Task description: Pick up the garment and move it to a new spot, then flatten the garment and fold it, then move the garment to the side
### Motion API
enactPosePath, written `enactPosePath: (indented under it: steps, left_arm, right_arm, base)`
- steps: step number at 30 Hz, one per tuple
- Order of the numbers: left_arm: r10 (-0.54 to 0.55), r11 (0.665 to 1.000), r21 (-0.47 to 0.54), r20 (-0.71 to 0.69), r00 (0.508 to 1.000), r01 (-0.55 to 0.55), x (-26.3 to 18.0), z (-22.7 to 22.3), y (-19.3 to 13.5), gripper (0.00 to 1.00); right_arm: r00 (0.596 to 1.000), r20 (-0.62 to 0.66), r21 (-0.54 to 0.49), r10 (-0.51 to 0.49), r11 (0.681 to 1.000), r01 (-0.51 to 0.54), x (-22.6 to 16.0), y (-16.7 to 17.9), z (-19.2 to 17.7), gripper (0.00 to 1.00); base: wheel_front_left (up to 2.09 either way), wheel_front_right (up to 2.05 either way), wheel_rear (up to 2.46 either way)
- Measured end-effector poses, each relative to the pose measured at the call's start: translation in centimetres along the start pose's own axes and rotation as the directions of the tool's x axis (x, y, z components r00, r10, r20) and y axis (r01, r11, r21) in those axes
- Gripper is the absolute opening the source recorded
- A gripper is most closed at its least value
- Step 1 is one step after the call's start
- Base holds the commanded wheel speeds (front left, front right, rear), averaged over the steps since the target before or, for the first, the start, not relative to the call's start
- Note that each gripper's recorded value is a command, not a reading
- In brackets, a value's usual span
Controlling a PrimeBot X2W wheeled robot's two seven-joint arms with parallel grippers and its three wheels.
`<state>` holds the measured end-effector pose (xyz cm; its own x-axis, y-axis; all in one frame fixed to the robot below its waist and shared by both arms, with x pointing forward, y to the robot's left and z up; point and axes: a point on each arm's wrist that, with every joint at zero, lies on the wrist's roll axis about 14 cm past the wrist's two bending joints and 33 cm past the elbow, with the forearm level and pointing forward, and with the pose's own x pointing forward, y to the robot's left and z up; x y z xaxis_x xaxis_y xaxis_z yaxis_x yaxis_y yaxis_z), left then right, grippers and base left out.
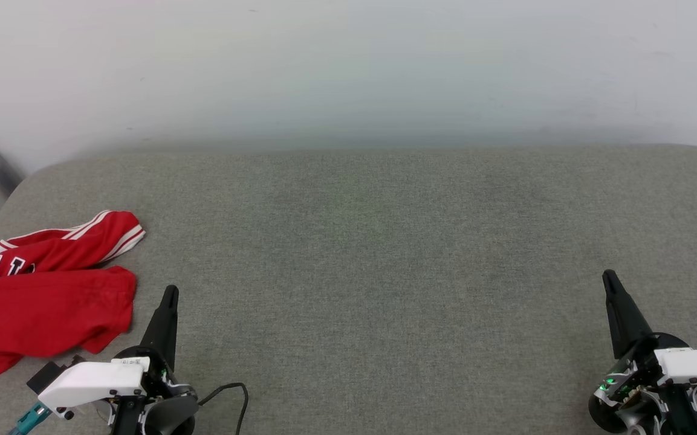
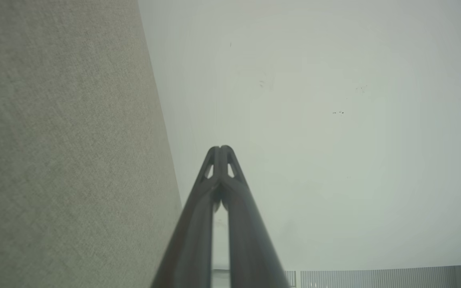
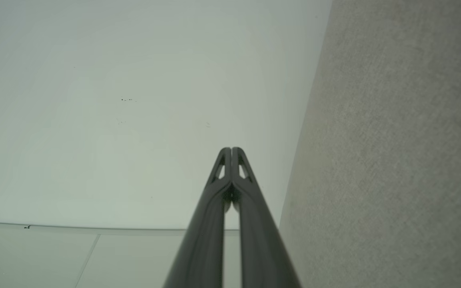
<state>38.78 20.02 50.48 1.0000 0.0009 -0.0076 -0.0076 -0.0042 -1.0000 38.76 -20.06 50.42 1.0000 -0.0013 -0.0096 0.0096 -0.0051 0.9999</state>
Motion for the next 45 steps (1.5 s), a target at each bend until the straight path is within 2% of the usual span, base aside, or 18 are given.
enactPosePath:
  steps: [25,26,30,37,45]
  left_arm:
    - [0.000,1.000,0.000,0.000,1.000,0.000,0.0,0.0,0.0,0.00]
    - [0.006,1.000,-0.001,0.000,1.000,-0.006,-0.1,0.0,0.2,1.00]
    - [0.048,0.999,-0.004,-0.002,0.999,-0.048,-0.7,-0.3,1.6,1.00]
    - [0.028,0.999,0.021,-0.010,1.000,-0.027,-0.5,-1.2,0.9,1.00]
    - [-0.009,0.991,0.134,-0.016,1.000,0.011,-0.4,-1.9,-0.3,1.00]
  right_arm:
    - [1.000,0.000,0.000,0.000,1.000,0.000,0.0,0.0,0.0,0.00]
    - [1.000,0.000,0.001,-0.006,1.000,0.006,-0.1,-0.2,0.0,1.00]
    - [0.999,0.007,0.004,-0.049,0.999,0.049,-0.8,-1.7,0.1,1.00]
    - [1.000,0.015,-0.029,-0.025,0.999,0.026,-0.7,-0.9,-0.3,1.00]
    - [1.000,0.016,-0.172,-0.019,0.985,0.021,-0.8,-0.6,-0.4,1.00]
  base:
    - [0.00,0.00,0.00]
    - [0.00,0.00,0.00]
    - [0.00,0.00,0.00]
    - [0.00,0.00,0.00]
    - [0.00,0.00,0.00]
